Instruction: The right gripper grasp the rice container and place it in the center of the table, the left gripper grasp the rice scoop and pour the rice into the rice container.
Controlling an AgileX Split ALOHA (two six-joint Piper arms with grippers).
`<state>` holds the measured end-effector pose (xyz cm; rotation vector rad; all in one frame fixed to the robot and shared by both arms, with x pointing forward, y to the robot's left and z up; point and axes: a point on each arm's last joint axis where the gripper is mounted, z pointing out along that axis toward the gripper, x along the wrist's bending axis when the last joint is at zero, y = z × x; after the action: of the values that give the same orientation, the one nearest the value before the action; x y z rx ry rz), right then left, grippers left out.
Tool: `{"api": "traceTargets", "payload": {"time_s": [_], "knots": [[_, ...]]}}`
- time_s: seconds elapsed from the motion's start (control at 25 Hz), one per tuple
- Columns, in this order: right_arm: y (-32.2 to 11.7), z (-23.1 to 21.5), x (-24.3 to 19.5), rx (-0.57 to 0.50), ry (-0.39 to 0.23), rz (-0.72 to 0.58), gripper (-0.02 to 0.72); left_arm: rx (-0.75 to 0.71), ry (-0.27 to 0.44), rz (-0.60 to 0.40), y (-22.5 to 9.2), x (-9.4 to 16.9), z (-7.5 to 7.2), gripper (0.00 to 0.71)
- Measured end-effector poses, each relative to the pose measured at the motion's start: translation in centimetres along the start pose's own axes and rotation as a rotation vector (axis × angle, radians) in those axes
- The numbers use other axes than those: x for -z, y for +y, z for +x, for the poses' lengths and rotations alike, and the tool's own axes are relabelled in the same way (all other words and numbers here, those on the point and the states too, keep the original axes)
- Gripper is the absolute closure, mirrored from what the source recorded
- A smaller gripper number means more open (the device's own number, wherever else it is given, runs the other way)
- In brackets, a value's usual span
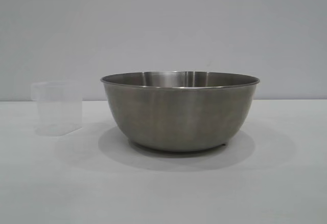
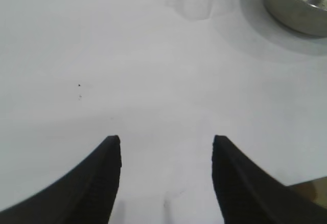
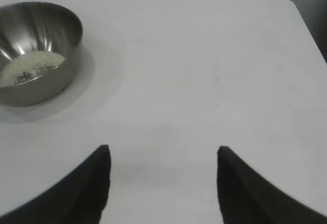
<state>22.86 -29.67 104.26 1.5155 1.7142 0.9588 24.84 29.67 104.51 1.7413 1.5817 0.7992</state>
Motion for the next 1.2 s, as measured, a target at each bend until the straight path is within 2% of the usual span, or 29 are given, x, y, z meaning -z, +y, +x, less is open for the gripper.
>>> {"api": "traceTargets", "payload": {"time_s": [0.16, 0.32, 0.52, 0.72, 0.92, 1.2], "knots": [[0.0, 0.0, 0.0, 0.000, 0.000, 0.000, 0.318, 0.045, 0.063, -0.022, -0.2, 0.3, 0.0, 0.368], [0.0, 0.0, 0.0, 0.000, 0.000, 0.000, 0.318, 0.044, 0.081, -0.098, -0.9, 1.2, -0.1, 0.368], [0.0, 0.0, 0.0, 0.000, 0.000, 0.000, 0.318, 0.042, 0.083, -0.125, -1.1, 1.5, -0.2, 0.368], [0.0, 0.0, 0.0, 0.000, 0.000, 0.000, 0.318, 0.019, 0.048, -0.127, -1.1, 1.5, -0.2, 0.368], [0.0, 0.0, 0.0, 0.000, 0.000, 0.000, 0.318, 0.015, 0.042, -0.127, -1.1, 1.5, -0.2, 0.368], [0.0, 0.0, 0.0, 0.016, 0.027, 0.000, 0.318, 0.015, 0.040, -0.127, -1.1, 1.5, -0.2, 0.368]]}}
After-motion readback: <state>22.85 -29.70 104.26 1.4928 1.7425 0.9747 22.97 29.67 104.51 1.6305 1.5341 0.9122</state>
